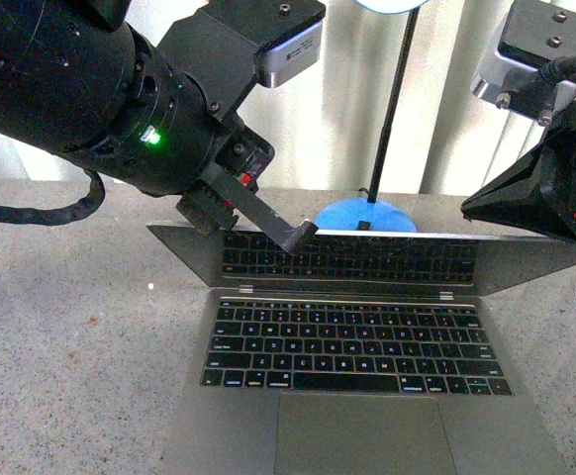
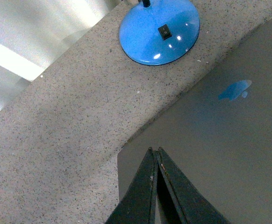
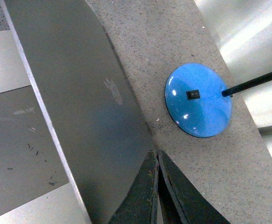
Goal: Close laptop
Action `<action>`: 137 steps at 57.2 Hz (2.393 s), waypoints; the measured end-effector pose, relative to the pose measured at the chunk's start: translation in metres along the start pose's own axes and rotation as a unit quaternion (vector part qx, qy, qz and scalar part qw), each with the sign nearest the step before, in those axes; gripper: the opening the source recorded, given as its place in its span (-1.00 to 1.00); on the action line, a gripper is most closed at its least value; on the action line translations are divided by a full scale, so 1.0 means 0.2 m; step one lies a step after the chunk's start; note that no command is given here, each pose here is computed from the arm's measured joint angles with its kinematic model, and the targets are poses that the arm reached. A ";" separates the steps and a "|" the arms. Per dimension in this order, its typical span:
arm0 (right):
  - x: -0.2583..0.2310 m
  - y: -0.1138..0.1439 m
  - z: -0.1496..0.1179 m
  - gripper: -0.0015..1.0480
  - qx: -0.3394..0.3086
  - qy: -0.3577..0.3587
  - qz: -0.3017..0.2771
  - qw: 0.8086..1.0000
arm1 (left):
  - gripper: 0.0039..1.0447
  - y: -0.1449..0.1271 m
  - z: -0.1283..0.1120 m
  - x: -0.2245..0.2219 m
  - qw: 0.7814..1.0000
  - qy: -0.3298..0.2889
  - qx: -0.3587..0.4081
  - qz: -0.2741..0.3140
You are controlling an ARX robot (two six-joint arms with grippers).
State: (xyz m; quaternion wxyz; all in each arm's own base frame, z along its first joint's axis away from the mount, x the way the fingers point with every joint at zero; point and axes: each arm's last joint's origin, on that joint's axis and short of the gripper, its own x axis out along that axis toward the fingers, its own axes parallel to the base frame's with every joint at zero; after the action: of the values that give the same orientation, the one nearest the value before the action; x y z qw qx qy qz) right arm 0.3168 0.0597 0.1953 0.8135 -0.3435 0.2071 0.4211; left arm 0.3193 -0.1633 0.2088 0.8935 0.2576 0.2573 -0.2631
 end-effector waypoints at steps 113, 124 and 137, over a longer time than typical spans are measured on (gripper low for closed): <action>0.15 0.20 -0.12 -0.94 -0.001 0.028 0.061 0.998 | -0.94 -0.18 -0.24 0.08 0.998 0.038 -0.019 -0.041; 0.17 0.22 -0.14 -0.94 0.002 0.030 0.068 0.997 | -0.94 -0.20 -0.28 0.10 0.997 0.046 -0.025 -0.049; 0.20 0.25 -0.17 -0.94 0.007 0.034 0.075 0.997 | -0.94 -0.21 -0.29 0.11 0.997 0.046 -0.026 -0.052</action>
State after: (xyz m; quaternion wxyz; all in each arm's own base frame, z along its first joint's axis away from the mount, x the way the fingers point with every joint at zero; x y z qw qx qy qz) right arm 0.2959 0.0772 0.1279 0.7743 -0.3358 0.2628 0.4677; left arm 0.2920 -0.1661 0.1393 0.8720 0.2329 0.3180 -0.2901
